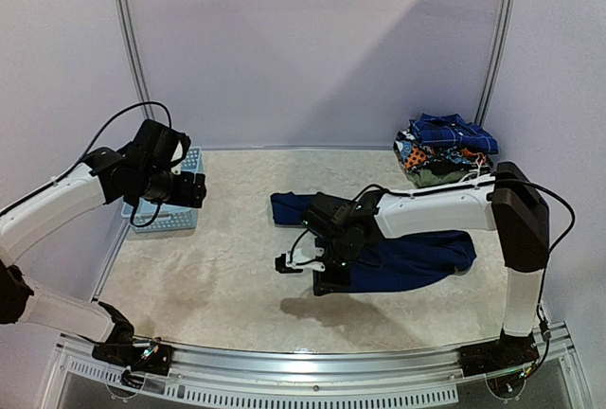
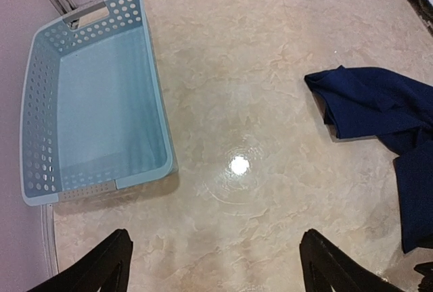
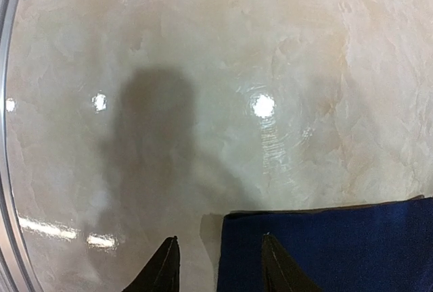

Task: Fold and stack the mixed laundry pile
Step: Pick up the crumpled T-shirt from the center of the board.

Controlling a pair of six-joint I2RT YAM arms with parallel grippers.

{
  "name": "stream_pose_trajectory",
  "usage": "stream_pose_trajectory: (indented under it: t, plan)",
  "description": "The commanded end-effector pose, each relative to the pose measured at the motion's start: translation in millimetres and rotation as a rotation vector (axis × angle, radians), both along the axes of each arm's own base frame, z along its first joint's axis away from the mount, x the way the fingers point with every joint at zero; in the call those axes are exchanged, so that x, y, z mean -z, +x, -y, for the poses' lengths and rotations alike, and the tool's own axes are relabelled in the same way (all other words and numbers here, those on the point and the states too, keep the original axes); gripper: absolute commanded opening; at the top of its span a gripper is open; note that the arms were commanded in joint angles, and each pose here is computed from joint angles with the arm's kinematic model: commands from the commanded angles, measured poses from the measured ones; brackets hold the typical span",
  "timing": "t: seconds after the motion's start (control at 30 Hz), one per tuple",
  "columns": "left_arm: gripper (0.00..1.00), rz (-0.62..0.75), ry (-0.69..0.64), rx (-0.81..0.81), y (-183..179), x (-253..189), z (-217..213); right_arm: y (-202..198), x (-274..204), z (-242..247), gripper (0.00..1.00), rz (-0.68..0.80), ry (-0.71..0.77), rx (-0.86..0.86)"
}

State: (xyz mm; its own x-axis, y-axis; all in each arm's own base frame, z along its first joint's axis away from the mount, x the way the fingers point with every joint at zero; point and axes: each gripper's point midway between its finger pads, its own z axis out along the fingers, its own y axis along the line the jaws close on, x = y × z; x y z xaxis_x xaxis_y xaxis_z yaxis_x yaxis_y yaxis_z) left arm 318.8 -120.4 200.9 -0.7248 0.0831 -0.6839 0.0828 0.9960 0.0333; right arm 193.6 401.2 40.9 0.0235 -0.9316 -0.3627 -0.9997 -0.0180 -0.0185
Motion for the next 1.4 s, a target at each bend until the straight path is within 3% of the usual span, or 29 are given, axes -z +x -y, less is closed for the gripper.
stream_pose_trajectory:
  t: [0.0, 0.3, 0.37, 0.43, 0.53, 0.67, 0.83, 0.9, 1.07, 1.37]
  plan:
    - [0.88, 0.004, 0.007, -0.004, -5, -1, -7, -5, 16, -2, 0.41, -0.028, -0.058, 0.014]
    - [0.87, 0.023, 0.010, 0.004, -6, -7, -8, -1, 43, 10, 0.27, -0.032, -0.171, 0.066]
    - [0.87, 0.023, 0.016, 0.004, -6, -7, -9, 2, 47, 15, 0.19, -0.015, -0.190, 0.073]
    - [0.87, 0.023, 0.022, 0.003, -5, -6, -10, 6, 50, 18, 0.04, 0.011, -0.211, 0.079]
    - [0.87, 0.010, 0.026, 0.016, -1, 0, -6, 11, 46, 20, 0.00, 0.033, -0.213, 0.081]
    - [0.86, -0.005, 0.033, 0.087, 8, 11, 9, 19, -26, 14, 0.00, 0.066, -0.067, 0.055]
    - [0.78, -0.014, 0.013, 0.366, 11, 23, 61, 37, -135, 31, 0.00, 0.170, 0.125, 0.078]
    - [0.74, -0.034, 0.038, 0.495, 10, 28, 80, 52, -175, 50, 0.00, 0.218, 0.190, 0.132]
    - [0.68, -0.053, 0.064, 0.622, 31, 31, 109, 91, -239, 106, 0.00, 0.326, 0.285, 0.301]
    - [0.61, -0.143, 0.103, 0.889, 49, 71, 189, 117, -364, 202, 0.00, 0.584, 0.473, 0.564]
